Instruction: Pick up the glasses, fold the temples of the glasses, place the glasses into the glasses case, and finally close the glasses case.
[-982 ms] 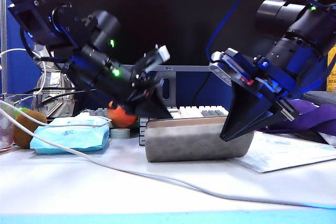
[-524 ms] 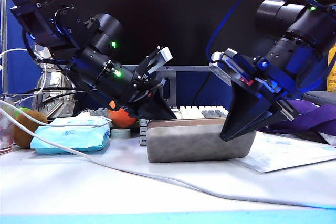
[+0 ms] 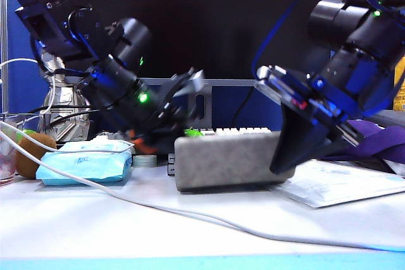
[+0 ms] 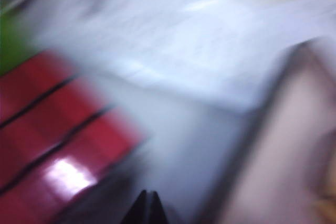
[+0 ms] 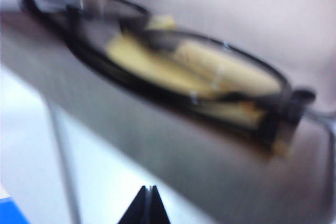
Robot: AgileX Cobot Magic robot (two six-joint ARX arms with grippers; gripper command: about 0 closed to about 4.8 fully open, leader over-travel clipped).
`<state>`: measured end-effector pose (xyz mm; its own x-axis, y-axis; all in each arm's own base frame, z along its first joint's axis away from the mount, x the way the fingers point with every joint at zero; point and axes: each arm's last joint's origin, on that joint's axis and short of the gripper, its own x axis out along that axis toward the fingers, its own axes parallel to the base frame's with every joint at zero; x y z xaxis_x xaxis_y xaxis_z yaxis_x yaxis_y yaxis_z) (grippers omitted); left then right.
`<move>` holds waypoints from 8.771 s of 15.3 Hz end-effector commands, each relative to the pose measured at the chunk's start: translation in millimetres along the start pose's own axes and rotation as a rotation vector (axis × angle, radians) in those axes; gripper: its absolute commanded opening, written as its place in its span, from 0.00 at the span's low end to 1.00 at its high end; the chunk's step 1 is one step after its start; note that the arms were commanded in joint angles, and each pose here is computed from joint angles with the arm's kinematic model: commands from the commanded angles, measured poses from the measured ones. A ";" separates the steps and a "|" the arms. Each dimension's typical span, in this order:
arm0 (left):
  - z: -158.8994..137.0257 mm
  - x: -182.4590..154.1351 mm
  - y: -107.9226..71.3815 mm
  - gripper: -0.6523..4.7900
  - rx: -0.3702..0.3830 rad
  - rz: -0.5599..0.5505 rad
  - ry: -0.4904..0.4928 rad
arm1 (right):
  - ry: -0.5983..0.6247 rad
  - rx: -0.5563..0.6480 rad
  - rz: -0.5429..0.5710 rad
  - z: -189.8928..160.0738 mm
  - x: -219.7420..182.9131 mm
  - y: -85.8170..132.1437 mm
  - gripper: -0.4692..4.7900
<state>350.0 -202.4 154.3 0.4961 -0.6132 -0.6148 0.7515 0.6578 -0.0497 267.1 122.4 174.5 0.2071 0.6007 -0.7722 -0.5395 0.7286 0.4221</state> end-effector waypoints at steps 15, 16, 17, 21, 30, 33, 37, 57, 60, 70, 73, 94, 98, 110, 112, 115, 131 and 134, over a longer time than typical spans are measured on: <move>-8.5 1.7 5.5 0.11 -0.033 -0.119 0.020 | -0.061 -0.036 0.052 -1.1 -1.3 2.6 0.08; -9.3 1.7 4.8 0.11 -0.037 -0.140 0.025 | -0.067 -0.040 0.052 -0.5 -1.4 2.6 0.08; -10.4 2.2 3.6 0.11 -0.042 -0.182 0.025 | -0.072 -0.042 0.052 0.0 -1.3 2.6 0.08; -12.7 3.4 0.8 0.11 -0.051 -0.275 0.023 | -0.074 -0.044 0.052 0.3 -1.2 2.5 0.08; -7.6 1.8 -3.3 0.11 -0.036 -0.446 -0.052 | -0.079 -0.041 -0.035 0.7 -1.1 -0.1 0.08; -2.4 1.7 -6.0 0.11 -0.007 -0.496 -0.104 | -0.081 -0.043 -0.035 0.9 -1.1 -0.1 0.08; 0.9 3.1 -14.0 0.11 0.010 -0.547 -0.124 | -0.084 -0.040 -0.101 1.1 -1.3 -2.1 0.08; 49.5 -32.7 -55.9 0.11 0.109 -0.453 -0.258 | -0.307 -0.127 -0.208 23.1 -30.0 9.9 0.08; 59.4 -48.0 -53.3 0.11 0.103 -0.315 -0.279 | -0.350 -0.145 -0.210 28.4 -40.6 15.6 0.08; 102.7 -161.0 -63.6 0.11 0.076 0.089 -0.464 | -0.767 -0.273 -0.194 39.9 -127.7 63.0 0.08; 103.9 -219.0 -76.5 0.11 0.084 0.103 -0.505 | -0.885 -0.313 -0.206 15.9 -173.4 87.4 0.08; -76.6 -260.0 -111.2 0.11 0.029 0.108 -0.483 | -0.792 -0.248 -0.372 -185.9 -85.8 34.8 0.08; -114.3 -225.8 -106.0 0.11 0.004 0.162 -0.535 | -0.790 -0.247 -0.372 -186.0 -85.6 34.7 0.08; -182.7 -243.9 -66.6 0.11 -0.241 0.612 -0.649 | -0.790 -0.247 -0.372 -186.0 -85.7 34.7 0.08; -187.3 -244.8 -66.2 0.11 -0.254 0.635 -0.623 | -0.791 -0.247 -0.372 -186.0 -85.7 34.7 0.08; -198.9 -240.8 -64.9 0.11 -0.310 0.651 -0.511 | -0.790 -0.247 -0.372 -186.1 -85.7 34.7 0.08; -198.7 -241.4 -64.5 0.11 -0.189 0.701 -0.469 | -0.835 -0.106 -0.683 -187.4 -85.4 23.5 0.08; -198.6 -241.4 -64.6 0.11 -0.188 0.699 -0.470 | -0.932 -0.046 -0.735 -187.0 -77.7 13.1 0.08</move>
<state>95.6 -10.1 151.1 0.9795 -0.1313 -0.1528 0.1417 0.9881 0.0593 90.2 24.8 152.8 0.9799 0.0774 -0.1838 -0.0824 0.9964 -0.0199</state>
